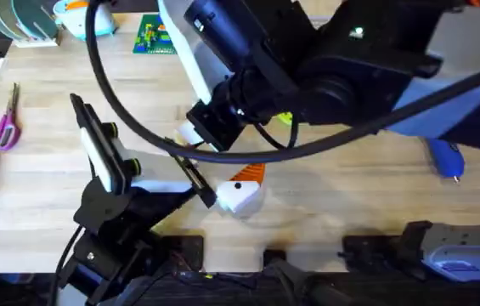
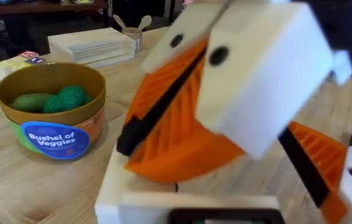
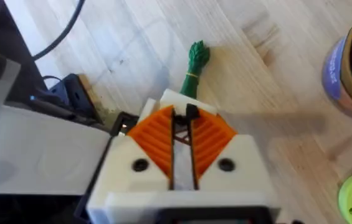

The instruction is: Pick up the gripper from the table and insert it into the empty holder that is missing its gripper. Then pick up a screw, insert it into the mounting hole, and use the screwdriver to tighten it. Finally, clean up the table by picking up the vegetable and placing it into the bucket.

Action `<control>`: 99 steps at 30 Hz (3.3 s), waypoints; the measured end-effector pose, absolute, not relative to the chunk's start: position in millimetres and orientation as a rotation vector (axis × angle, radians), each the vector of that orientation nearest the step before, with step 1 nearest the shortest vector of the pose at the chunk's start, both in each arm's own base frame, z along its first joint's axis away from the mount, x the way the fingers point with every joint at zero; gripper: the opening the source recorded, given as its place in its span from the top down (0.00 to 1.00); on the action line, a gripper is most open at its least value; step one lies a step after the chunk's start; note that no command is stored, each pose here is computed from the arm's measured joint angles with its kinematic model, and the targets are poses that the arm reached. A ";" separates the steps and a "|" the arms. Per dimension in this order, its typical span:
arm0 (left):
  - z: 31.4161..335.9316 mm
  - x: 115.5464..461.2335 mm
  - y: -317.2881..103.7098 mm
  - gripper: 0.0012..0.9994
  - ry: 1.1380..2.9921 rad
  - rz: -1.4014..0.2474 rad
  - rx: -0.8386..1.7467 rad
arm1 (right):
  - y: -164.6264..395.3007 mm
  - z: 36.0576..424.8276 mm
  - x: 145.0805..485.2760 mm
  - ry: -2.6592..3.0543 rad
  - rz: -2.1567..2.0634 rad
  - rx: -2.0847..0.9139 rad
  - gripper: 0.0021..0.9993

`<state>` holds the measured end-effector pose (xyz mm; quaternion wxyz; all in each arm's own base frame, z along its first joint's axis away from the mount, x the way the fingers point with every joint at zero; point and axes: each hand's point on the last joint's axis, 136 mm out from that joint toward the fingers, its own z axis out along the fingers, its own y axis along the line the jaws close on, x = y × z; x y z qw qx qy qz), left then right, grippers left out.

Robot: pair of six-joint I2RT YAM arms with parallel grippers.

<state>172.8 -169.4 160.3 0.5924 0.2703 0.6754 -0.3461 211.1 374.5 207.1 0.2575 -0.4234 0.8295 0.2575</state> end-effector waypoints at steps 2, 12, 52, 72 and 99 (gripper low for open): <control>160.5 172.5 -169.7 0.01 1.569 -0.806 0.631 | 374.0 207.3 210.0 2.252 0.704 -1.152 0.72; 160.8 172.3 -169.9 0.01 1.562 -0.798 0.642 | 336.3 244.0 212.9 2.232 0.694 -1.074 0.21; 161.0 172.1 -170.0 0.99 1.557 -0.792 0.650 | 65.0 272.8 201.6 2.526 0.030 -0.427 0.04; 160.9 172.0 -170.1 1.00 1.560 -0.799 0.645 | -182.6 179.0 228.4 2.824 -0.259 0.536 0.04; 160.9 172.1 -170.1 1.00 1.560 -0.798 0.644 | -166.4 45.6 298.8 3.049 0.095 -0.127 0.04</control>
